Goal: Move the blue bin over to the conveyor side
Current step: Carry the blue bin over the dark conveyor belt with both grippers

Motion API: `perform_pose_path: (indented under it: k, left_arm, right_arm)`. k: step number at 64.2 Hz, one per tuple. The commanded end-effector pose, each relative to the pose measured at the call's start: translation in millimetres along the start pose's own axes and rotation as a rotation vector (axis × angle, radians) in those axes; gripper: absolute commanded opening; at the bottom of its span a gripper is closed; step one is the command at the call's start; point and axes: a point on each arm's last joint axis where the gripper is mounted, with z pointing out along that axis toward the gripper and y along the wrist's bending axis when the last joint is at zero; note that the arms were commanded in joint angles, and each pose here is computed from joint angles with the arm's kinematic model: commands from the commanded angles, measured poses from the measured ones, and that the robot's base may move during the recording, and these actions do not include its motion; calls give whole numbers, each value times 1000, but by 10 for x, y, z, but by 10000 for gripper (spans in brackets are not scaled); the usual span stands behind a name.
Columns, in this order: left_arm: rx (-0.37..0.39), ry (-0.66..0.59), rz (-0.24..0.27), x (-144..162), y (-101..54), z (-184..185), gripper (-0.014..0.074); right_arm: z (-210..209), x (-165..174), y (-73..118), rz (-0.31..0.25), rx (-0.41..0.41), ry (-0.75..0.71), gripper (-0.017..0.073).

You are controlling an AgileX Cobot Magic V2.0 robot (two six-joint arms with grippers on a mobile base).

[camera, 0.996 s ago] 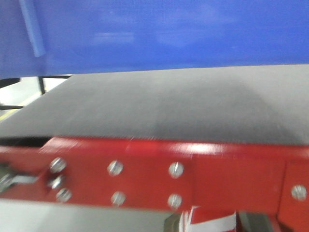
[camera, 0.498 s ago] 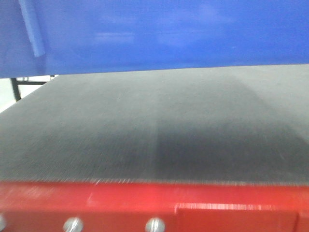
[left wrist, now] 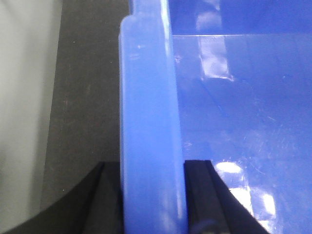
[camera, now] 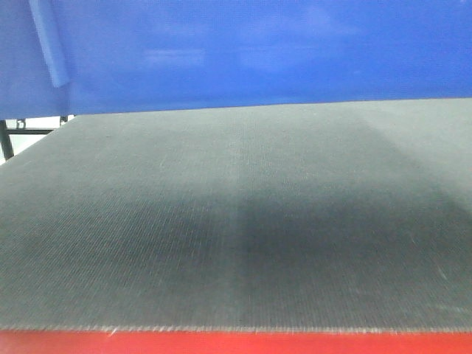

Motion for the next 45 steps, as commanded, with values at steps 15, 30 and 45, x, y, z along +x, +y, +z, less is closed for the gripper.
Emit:
perform_pose_path:
  k: [15,30,45]
  left_arm:
    - [76,-97,-8,-66,-63,-102,-18]
    - [76,-97,-8,-66,-63,-102,-18]
    - [76,-97,-8,-66,-63,-102,-18]
  right_arm:
    - [-139,-149,42,8,-44,-172,-79]
    - [-139,-149,42,8,-44,-172,-79]
    - [-139,-149,42,8,-44,-172,-79]
